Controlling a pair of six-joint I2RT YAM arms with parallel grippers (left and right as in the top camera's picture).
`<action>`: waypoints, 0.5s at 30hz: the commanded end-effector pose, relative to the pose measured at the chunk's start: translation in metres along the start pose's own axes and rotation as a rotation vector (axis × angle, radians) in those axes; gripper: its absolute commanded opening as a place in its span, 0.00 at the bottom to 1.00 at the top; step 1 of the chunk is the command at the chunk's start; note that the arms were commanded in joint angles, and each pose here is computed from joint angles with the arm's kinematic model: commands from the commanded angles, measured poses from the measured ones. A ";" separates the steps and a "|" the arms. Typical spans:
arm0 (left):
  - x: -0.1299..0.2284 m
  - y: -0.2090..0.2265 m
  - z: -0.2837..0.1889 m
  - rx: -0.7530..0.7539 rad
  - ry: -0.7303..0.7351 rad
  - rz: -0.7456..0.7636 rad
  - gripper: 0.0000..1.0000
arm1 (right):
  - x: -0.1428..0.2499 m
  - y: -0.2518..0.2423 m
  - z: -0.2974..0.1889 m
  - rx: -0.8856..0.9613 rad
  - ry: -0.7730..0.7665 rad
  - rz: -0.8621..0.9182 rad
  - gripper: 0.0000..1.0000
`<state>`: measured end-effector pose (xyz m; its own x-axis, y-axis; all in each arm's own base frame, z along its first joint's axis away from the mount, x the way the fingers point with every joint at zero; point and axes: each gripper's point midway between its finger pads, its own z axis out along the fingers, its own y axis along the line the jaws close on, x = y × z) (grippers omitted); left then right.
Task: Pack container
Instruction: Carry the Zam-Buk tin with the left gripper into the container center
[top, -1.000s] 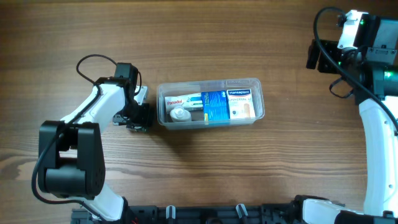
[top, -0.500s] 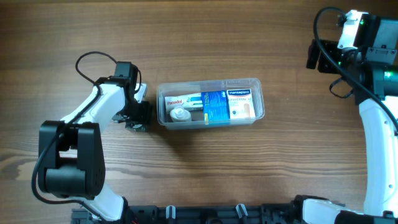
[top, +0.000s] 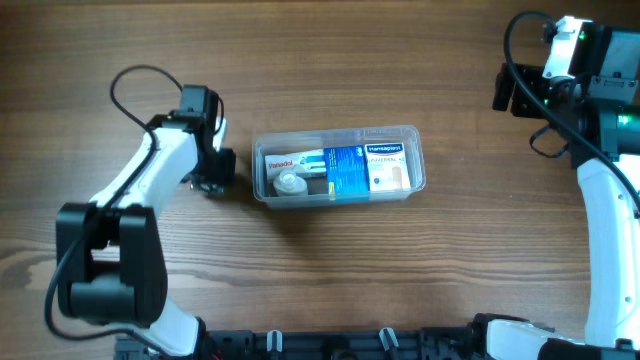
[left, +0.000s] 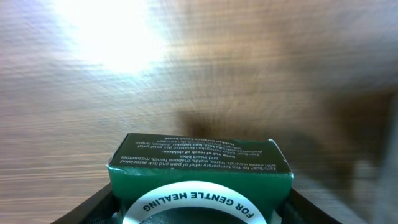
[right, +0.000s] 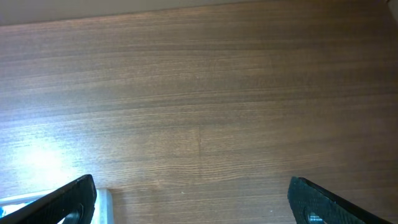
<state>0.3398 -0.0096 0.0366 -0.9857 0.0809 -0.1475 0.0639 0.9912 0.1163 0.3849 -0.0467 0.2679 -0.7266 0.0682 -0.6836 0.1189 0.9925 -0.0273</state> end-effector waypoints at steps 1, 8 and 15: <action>-0.047 0.011 -0.066 -0.004 -0.206 -0.069 0.61 | -0.009 -0.001 -0.009 0.003 -0.032 0.019 1.00; -0.090 -0.037 -0.165 0.253 -0.432 -0.170 0.55 | -0.009 -0.001 -0.009 0.003 -0.033 0.018 1.00; -0.081 -0.135 -0.199 0.396 -0.464 -0.088 0.51 | -0.009 -0.001 -0.009 0.003 -0.032 0.018 1.00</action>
<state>0.3911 -0.1281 0.2108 -0.8360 -0.0379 -0.5474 0.0822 0.9777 -0.1932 0.3849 -0.0467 0.2679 -0.7266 0.0682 -0.6836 0.1189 0.9925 -0.0273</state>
